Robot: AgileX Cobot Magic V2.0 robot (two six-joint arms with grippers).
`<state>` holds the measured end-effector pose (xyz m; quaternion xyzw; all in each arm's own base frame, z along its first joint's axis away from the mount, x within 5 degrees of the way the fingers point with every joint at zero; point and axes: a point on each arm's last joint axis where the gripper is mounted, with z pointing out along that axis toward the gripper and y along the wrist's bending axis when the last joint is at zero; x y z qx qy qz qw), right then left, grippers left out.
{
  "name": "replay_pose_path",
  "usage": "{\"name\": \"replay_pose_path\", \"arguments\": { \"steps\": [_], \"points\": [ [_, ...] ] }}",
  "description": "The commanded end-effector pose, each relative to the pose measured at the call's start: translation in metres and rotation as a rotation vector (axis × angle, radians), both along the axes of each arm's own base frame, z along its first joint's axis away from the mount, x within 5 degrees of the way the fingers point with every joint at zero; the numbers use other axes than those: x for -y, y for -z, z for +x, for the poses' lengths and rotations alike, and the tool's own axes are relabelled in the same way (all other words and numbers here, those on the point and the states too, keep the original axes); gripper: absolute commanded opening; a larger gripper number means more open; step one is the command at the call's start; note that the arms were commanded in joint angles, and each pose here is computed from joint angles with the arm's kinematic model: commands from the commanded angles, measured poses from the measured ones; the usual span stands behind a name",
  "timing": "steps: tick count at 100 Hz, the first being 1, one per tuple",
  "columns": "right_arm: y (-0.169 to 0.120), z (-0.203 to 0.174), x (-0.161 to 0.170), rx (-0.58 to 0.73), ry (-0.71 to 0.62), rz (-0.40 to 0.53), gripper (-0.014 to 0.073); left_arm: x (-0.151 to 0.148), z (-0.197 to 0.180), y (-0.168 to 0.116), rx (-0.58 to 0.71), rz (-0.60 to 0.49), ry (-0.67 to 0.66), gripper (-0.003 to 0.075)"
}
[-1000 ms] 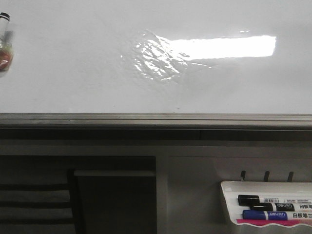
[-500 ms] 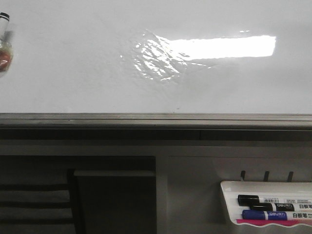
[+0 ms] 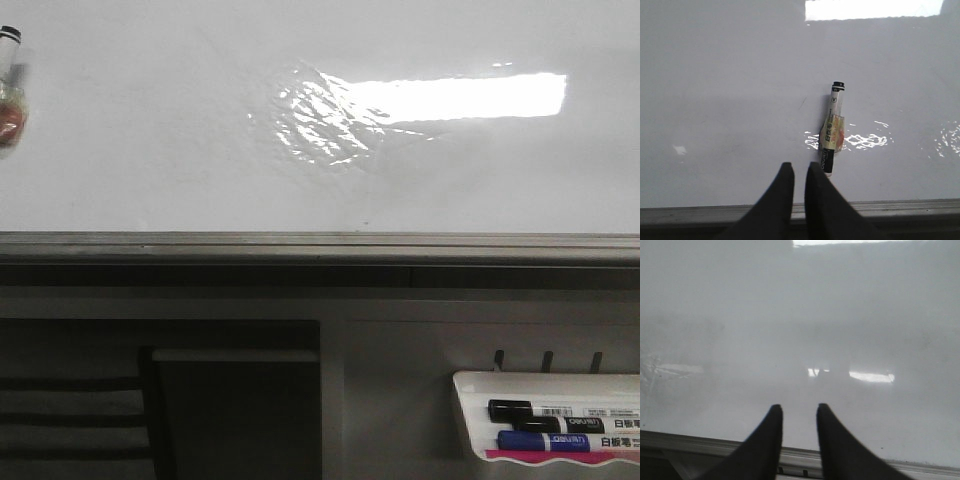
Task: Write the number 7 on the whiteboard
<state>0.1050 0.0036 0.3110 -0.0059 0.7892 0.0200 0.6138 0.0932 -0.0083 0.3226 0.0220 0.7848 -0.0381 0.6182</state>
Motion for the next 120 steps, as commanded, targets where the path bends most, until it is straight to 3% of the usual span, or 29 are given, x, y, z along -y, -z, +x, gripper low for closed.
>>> {"name": "replay_pose_path", "arguments": {
  "steps": [1,11,20,50,75,99,120],
  "points": [
    [-0.018,0.003,0.002,0.111,0.017,-0.001,0.0387,-0.001,0.002,-0.016,0.085,0.003,-0.006,0.0195],
    [-0.018,0.003,0.002,0.111,0.017,-0.001,0.046,-0.001,0.002,-0.016,0.084,0.014,-0.007,0.0424],
    [-0.018,0.003,0.002,0.111,0.017,-0.001,0.046,-0.001,0.002,-0.016,0.083,0.004,-0.006,0.0505],
    [-0.018,0.003,0.002,0.111,0.017,-0.001,0.046,0.0,0.002,-0.016,0.085,-0.008,-0.004,0.0446],
    [-0.018,0.003,0.001,0.111,0.016,0.007,0.046,0.003,0.002,-0.016,0.078,-0.11,0.012,0.0388],
    [-0.018,0.003,0.001,0.109,0.016,0.008,0.046,0.005,0.018,-0.006,-0.019,0.057,0.052,0.0377],
    [-0.018,0.003,0.001,0.109,0.016,0.009,0.046,0.013,0.044,0.01,-0.148,0.072,0.11,0.0377]
  ]
}}
